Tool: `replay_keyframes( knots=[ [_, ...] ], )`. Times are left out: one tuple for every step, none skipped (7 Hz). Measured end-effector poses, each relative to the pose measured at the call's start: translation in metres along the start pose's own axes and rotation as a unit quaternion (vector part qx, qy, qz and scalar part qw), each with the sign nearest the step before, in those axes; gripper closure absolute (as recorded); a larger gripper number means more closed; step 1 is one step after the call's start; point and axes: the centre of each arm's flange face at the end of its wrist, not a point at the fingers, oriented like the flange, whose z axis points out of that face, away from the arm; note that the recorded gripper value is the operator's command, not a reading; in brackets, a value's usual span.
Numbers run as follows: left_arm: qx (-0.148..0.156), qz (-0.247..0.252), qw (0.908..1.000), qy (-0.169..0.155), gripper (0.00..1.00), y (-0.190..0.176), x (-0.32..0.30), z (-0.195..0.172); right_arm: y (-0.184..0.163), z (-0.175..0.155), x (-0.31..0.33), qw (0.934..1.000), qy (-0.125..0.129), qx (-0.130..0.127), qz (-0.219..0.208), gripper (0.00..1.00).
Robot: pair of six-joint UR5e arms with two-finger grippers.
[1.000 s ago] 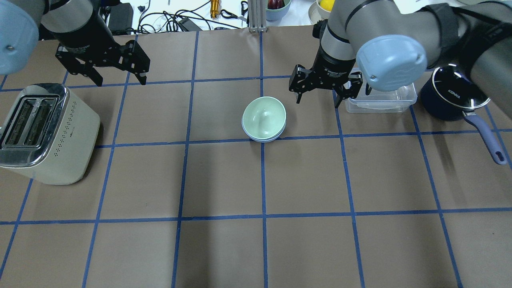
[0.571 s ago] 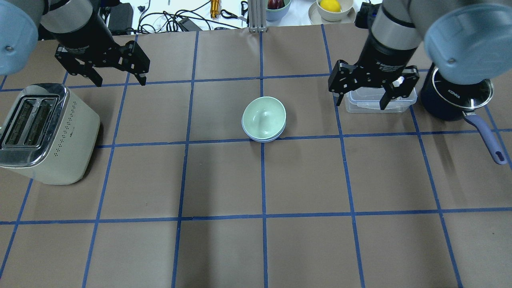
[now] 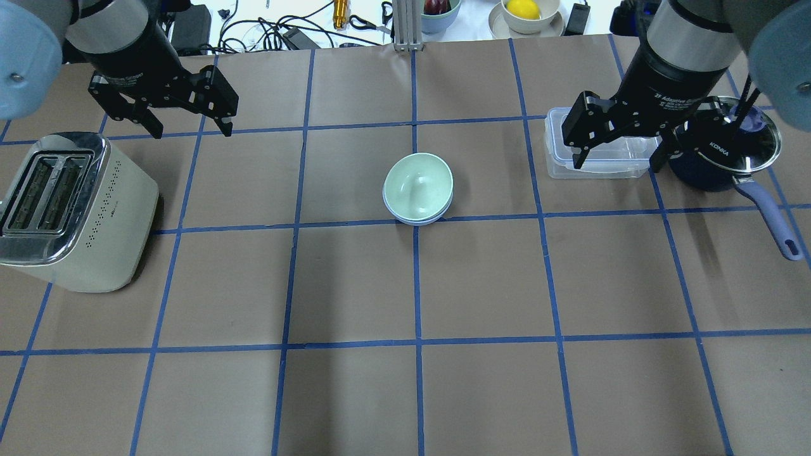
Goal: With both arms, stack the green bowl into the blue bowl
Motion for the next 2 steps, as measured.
replay_keyframes(
  knots=[
    [-0.002, 0.000, 1.0000, 0.000, 0.00, -0.0009, 0.0000, 0.0019, 0.0011, -0.0003, 0.0000, 1.0000, 0.000, -0.001, 0.000, 0.00],
    [-0.004, 0.000, 1.0000, 0.000, 0.00, -0.0023, -0.0001, 0.0044, 0.0017, 0.0000, -0.0001, 1.0000, 0.000, -0.003, 0.000, 0.00]
  ],
)
